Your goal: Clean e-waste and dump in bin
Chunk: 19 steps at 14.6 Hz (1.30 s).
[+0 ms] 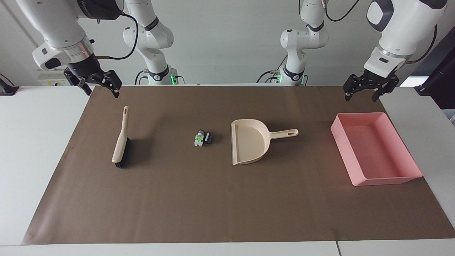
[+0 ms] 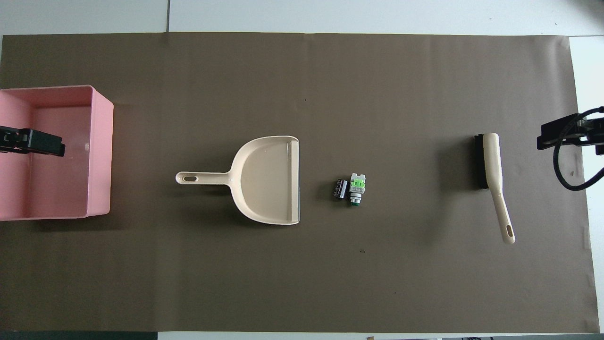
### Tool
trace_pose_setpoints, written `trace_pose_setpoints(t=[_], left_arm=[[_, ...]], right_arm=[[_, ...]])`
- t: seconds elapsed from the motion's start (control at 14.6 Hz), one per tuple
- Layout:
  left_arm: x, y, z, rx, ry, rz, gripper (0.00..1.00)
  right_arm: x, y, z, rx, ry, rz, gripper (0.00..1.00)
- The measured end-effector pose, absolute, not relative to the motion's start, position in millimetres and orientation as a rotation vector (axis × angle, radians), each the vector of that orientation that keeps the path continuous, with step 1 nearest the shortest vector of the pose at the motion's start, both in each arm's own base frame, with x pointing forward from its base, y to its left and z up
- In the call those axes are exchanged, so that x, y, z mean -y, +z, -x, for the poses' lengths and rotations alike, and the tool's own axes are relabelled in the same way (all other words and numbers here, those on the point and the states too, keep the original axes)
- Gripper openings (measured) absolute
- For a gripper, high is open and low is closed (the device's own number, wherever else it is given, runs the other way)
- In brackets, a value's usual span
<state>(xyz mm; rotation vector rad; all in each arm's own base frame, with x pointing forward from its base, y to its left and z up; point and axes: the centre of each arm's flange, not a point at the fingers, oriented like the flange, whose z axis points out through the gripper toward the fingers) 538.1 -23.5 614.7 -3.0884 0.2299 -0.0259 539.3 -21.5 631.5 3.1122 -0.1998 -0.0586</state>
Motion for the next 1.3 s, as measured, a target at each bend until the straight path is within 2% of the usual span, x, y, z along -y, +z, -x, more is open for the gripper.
trace_pose_setpoints(t=[0.55, 0.82, 1.09, 1.3], left_arm=[[23, 615, -538, -0.230, -0.024, 3.088, 0.99], [27, 613, -536, -0.248, 0.000, 3.086, 0.99], [51, 613, -534, -0.509, 0.002, 3.064, 0.98], [72, 606, -533, -0.889, 0.021, 3.016, 0.97]], right_arm=[[23, 631, -539, 0.215, -0.060, -3.111, 1.00], [25, 615, -538, 0.219, -0.049, -3.112, 1.00], [49, 551, -518, 0.178, -0.006, -3.116, 1.00], [76, 493, -490, 0.145, -0.061, -3.122, 1.00]])
